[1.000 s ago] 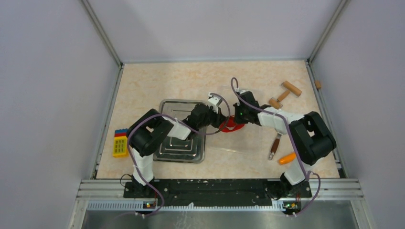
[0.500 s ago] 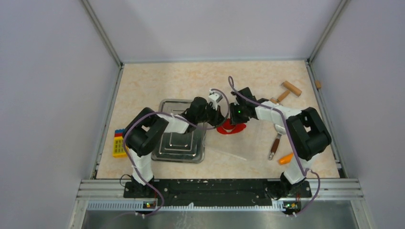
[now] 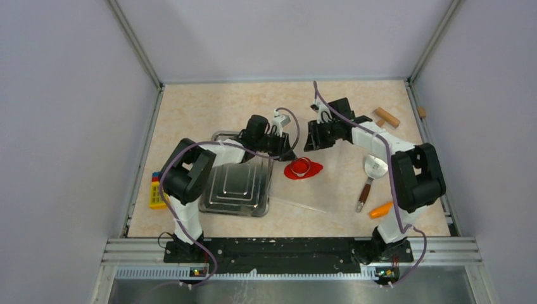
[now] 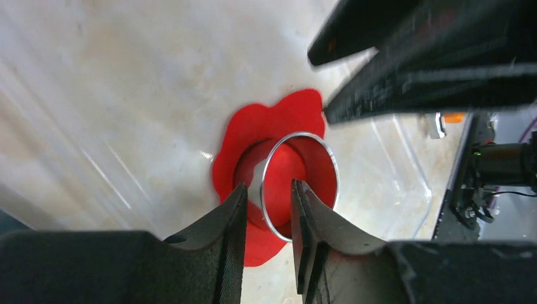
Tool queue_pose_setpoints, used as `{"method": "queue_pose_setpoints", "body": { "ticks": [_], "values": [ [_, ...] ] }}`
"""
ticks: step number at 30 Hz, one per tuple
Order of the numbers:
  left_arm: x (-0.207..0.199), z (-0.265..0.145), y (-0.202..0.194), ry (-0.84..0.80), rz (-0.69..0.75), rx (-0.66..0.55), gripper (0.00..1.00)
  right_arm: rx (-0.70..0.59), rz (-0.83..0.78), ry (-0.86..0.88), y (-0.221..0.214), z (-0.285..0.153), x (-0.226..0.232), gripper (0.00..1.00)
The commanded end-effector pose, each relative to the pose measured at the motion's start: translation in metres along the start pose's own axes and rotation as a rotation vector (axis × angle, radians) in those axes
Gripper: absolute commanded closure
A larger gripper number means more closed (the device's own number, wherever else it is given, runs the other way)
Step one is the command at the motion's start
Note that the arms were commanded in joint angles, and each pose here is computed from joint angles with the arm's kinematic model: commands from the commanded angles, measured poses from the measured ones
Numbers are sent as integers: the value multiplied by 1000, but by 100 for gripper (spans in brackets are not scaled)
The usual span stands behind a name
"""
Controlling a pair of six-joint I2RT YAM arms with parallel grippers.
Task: Roll out the dumpling wrappers from the dough
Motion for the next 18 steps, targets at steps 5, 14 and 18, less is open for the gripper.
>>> {"method": "queue_pose_setpoints", "body": {
  "ticks": [5,14,18],
  "values": [
    [0,-10,44,-132,96,5,64,-153,-755,283,4,-47,35,70],
    [20,14,45,-190,84,98,64,-103,-1293,259,-19,-18,59,60],
    [21,15,43,-208,89,110,64,-69,-1325,261,-17,-5,59,59]
  ]
}}
Point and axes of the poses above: each gripper's point midway between its finger pads, its own z axis out along the fingers, its own x axis along the line the jaws close on, y = z × x, the point moved 10 cm from there along -z, back along the fingers, and after that the axes turned 10 degrees about -z, right-handed, at the moved point
